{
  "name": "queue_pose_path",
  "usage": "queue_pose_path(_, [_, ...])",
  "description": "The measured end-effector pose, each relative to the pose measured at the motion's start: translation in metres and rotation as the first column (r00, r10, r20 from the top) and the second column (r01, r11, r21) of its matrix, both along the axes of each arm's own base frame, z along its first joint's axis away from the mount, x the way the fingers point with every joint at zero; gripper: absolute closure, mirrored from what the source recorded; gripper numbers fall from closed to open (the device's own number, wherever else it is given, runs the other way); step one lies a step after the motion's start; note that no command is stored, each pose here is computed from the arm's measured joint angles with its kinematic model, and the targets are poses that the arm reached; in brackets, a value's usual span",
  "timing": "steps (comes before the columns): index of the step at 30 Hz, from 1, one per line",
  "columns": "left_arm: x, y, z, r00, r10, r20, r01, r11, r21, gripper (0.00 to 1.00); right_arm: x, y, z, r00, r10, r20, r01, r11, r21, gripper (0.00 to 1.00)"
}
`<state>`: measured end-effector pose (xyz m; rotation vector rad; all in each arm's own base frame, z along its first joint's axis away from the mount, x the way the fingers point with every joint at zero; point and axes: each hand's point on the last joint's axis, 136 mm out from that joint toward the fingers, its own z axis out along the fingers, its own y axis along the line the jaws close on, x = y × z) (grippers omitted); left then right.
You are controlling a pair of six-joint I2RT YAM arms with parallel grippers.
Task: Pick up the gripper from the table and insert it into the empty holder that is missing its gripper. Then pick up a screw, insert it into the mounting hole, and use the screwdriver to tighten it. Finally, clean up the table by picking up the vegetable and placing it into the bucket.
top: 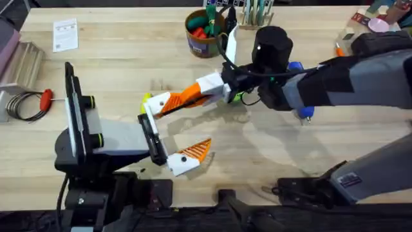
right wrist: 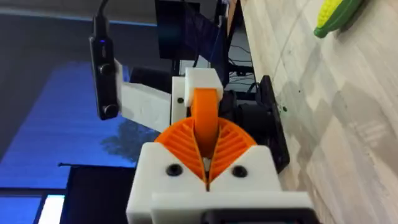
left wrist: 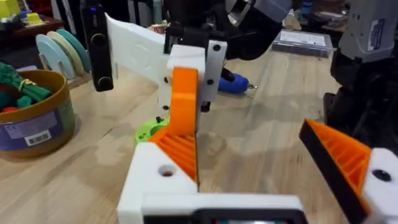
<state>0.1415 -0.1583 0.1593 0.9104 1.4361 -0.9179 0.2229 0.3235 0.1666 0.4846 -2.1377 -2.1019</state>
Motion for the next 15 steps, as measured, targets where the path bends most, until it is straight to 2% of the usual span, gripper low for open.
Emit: queue_pose_path(15, [0.001, 0.0006, 0.0, 1.0, 0.006, -0.002, -0.006, 1.0, -0.001, 0.015, -0.0015, 0.0057, 0.0009, 1.0, -0.004, 0.007, 0.004, 1.0, 0.0, 0.993])
